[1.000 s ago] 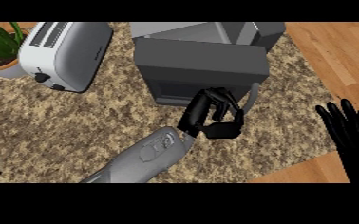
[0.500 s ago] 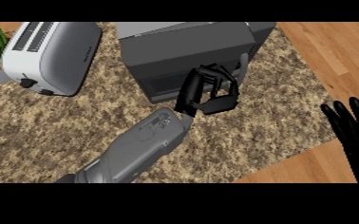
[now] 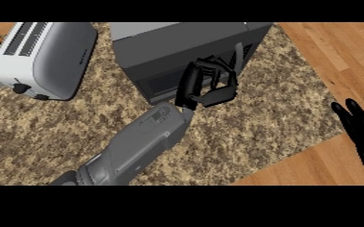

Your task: Pick up the milk, place it into the microwave and close the microwave

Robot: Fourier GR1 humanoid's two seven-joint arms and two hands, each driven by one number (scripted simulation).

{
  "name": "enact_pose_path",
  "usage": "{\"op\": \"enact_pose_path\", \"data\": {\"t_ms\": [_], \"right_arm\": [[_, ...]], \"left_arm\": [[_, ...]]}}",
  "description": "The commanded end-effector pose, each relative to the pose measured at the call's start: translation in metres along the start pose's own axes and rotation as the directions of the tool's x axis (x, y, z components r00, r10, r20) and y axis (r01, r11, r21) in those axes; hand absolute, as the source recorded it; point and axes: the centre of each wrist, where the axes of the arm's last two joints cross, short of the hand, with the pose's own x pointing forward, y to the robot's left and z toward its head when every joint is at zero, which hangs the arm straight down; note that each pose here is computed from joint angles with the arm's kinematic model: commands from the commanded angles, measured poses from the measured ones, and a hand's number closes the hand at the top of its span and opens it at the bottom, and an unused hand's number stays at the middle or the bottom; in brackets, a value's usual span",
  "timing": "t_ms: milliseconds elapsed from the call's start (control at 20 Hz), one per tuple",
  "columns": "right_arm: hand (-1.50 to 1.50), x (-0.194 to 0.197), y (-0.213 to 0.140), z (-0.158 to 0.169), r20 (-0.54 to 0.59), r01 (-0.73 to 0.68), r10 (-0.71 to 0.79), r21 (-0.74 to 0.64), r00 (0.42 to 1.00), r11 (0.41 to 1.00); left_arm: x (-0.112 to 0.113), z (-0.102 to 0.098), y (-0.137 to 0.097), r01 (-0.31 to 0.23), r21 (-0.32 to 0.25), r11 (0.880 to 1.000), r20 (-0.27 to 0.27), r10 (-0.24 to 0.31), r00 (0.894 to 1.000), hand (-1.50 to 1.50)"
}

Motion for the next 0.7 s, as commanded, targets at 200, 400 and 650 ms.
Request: {"op": "enact_pose_path", "data": {"t_ms": [200,400,650], "right_arm": [[-1.50,0.011,-0.001,-0.008,0.020,0.011,-0.012,0.027,1.000,1.000],[-1.50,0.013,-0.005,-0.008,-0.003,0.008,-0.008,0.022,1.000,1.000],[-1.50,0.018,-0.006,-0.011,0.016,0.017,-0.018,0.017,1.000,1.000]], "left_arm": [[0.002,-0.014,0.006,-0.020,0.031,0.999,0.020,0.019,1.000,1.50],[0.001,-0.014,0.007,-0.017,0.050,0.999,0.043,0.015,0.999,1.50],[0.000,-0.015,0.008,-0.025,0.054,0.998,0.063,0.021,0.998,1.50]]}}
